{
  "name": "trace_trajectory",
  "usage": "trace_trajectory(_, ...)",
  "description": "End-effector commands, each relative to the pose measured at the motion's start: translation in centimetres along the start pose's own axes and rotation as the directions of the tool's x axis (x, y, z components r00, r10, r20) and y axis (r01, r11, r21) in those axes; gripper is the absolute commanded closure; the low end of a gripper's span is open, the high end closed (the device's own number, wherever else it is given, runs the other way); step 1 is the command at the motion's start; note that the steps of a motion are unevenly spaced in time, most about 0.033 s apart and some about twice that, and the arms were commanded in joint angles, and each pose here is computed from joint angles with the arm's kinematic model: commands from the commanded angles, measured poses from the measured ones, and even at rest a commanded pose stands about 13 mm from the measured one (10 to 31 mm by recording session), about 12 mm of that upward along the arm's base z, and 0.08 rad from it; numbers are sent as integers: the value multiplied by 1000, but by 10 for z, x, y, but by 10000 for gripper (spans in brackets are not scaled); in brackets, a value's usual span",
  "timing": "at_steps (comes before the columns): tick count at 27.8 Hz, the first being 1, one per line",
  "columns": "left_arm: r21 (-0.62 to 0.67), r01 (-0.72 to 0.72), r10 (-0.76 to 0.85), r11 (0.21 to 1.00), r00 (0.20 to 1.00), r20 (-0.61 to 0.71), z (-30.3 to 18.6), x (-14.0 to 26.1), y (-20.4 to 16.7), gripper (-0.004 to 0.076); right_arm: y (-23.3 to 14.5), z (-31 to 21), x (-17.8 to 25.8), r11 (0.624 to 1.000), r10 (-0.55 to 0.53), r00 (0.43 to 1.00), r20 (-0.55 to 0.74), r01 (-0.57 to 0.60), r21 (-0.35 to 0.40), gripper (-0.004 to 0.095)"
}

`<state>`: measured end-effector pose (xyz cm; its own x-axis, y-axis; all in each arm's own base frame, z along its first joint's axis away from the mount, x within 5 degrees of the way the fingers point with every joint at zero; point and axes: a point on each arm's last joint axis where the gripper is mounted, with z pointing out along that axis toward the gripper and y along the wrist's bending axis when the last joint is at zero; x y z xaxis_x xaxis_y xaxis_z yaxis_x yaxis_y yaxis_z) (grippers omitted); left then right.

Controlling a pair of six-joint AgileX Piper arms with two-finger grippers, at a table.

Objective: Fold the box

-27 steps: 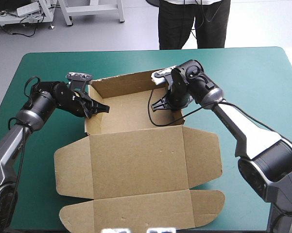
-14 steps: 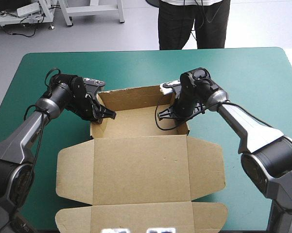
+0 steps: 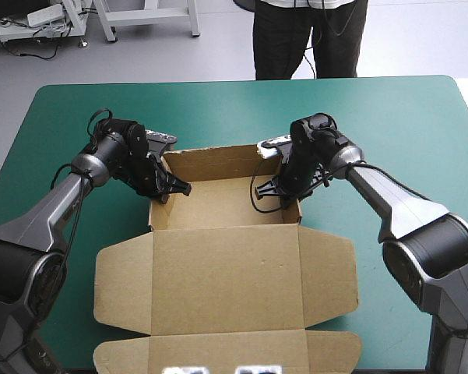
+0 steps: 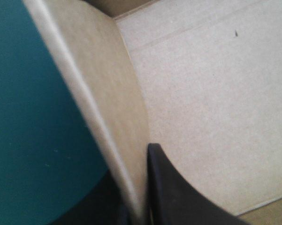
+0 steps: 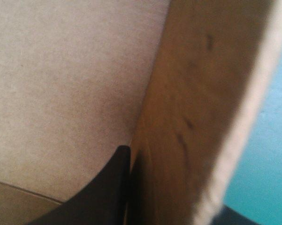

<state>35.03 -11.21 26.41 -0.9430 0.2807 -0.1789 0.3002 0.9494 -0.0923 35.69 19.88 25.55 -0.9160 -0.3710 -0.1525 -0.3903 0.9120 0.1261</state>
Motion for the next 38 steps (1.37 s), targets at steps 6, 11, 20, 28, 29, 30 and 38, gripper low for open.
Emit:
trace_trajectory(6,49,81,-83,996,996,43,-12,-2,-8,575,2,-25,3,999,-20,999,39,21,-33,291)
trace_trajectory(11,107,103,-110,989,992,65,-21,0,-14,367,3,-26,3,999,-33,999,41,34,-42,291)
trace_trajectory(20,40,76,-78,996,996,39,-33,9,-9,330,4,-30,4,998,-52,997,51,54,-44,291)
trace_trajectory(28,35,58,-63,998,984,168,-65,15,-11,327,1,-66,12,998,-60,987,147,64,-23,291)
trace_trajectory(29,34,55,-61,998,980,190,-70,16,-11,327,1,-69,13,998,-62,986,156,66,-20,291)
trace_trajectory(30,35,54,-60,998,977,205,-74,18,-11,327,0,-73,15,998,-60,984,166,64,-16,291)
trace_trajectory(38,14,26,-30,1000,865,501,-136,32,-13,327,-2,-111,29,995,-99,961,257,91,43,291)
